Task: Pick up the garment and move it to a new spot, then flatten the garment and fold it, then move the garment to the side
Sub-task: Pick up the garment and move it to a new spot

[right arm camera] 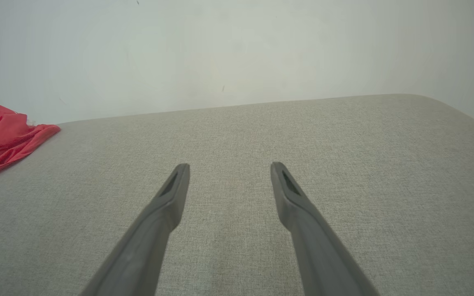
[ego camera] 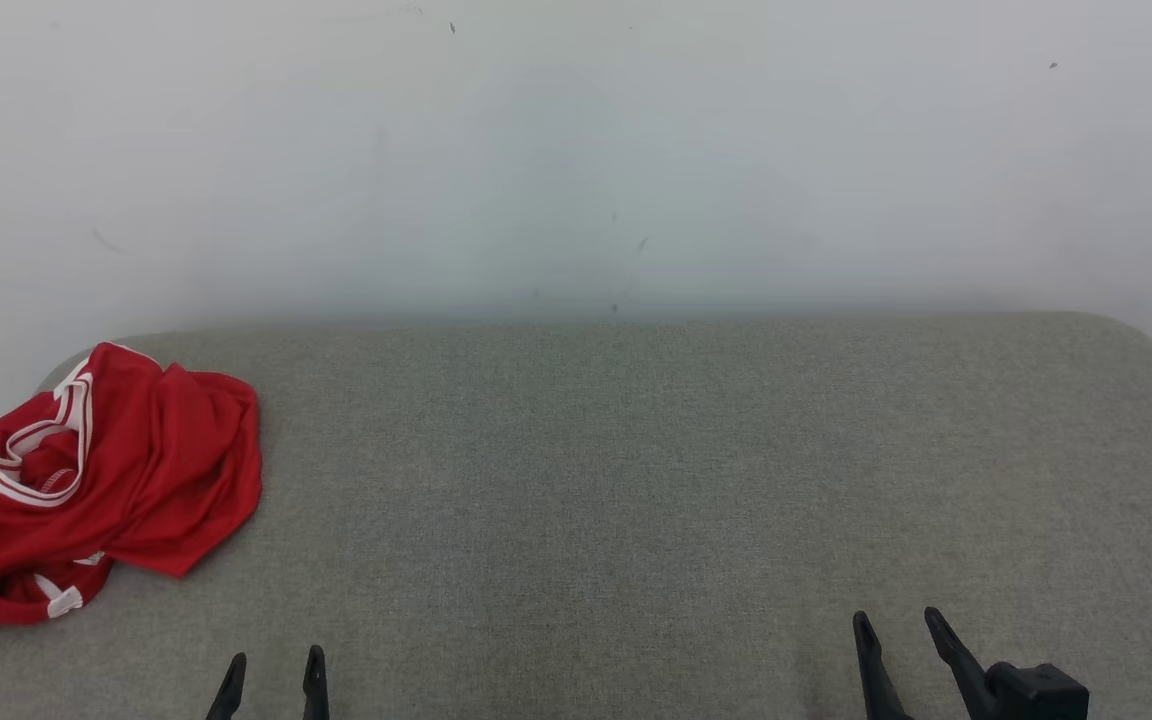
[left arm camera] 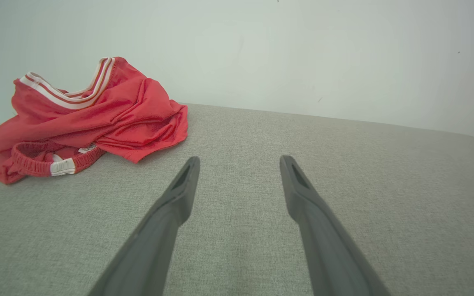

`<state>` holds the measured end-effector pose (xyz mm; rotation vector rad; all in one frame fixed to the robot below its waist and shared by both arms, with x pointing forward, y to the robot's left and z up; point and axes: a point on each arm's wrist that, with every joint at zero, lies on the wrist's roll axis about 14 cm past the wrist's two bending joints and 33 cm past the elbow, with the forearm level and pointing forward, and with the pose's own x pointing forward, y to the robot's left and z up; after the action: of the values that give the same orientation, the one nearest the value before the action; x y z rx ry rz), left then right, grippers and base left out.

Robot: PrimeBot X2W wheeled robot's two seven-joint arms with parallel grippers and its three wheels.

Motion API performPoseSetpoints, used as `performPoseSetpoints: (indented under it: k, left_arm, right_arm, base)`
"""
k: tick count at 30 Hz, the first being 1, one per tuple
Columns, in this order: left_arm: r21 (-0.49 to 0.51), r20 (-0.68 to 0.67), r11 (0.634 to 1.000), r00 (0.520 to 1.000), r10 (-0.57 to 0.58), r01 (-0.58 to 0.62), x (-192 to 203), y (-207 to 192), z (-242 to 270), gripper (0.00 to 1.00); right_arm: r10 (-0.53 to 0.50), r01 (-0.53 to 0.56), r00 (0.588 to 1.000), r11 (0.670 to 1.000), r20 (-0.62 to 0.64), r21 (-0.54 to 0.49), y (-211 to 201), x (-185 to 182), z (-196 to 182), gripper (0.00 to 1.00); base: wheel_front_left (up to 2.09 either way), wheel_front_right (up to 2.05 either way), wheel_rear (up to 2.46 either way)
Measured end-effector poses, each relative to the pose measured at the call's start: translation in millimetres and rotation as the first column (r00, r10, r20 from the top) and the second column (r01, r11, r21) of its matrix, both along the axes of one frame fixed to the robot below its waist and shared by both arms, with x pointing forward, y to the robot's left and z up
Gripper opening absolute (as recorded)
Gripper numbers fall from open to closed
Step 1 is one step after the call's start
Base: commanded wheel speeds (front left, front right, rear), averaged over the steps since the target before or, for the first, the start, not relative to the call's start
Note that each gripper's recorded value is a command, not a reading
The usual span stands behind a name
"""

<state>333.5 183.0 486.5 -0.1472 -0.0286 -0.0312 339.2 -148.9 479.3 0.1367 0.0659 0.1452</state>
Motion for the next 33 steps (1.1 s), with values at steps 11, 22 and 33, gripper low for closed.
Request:
performPoseSetpoints:
  k: [11, 22, 33]
  left_arm:
    - [-0.004, 0.003, 1.000, 1.000, 0.024, -0.024, -3.9, 6.3, 0.8, 1.00]
    - [0.007, 0.001, 0.985, 0.985, 0.175, -0.175, -34.3, 53.4, -2.6, 1.00]
    - [0.004, 0.000, 0.931, 0.931, 0.366, -0.366, -86.5, 108.0, -6.9, 1.00]
  right_arm:
    - [0.024, -0.024, 1.000, 1.000, 0.003, 0.008, 8.2, 2.9, 0.2, 1.00]
    - [0.176, -0.176, 0.984, 0.984, -0.002, 0.025, 59.3, 14.5, -3.3, 1.00]
    - [0.365, -0.365, 0.931, 0.930, 0.002, 0.046, 127.6, 22.5, -3.2, 1.00]
  base:
    - [0.00, 0.00, 0.00]
    - [0.00, 0.00, 0.00]
    - [0.00, 0.00, 0.00]
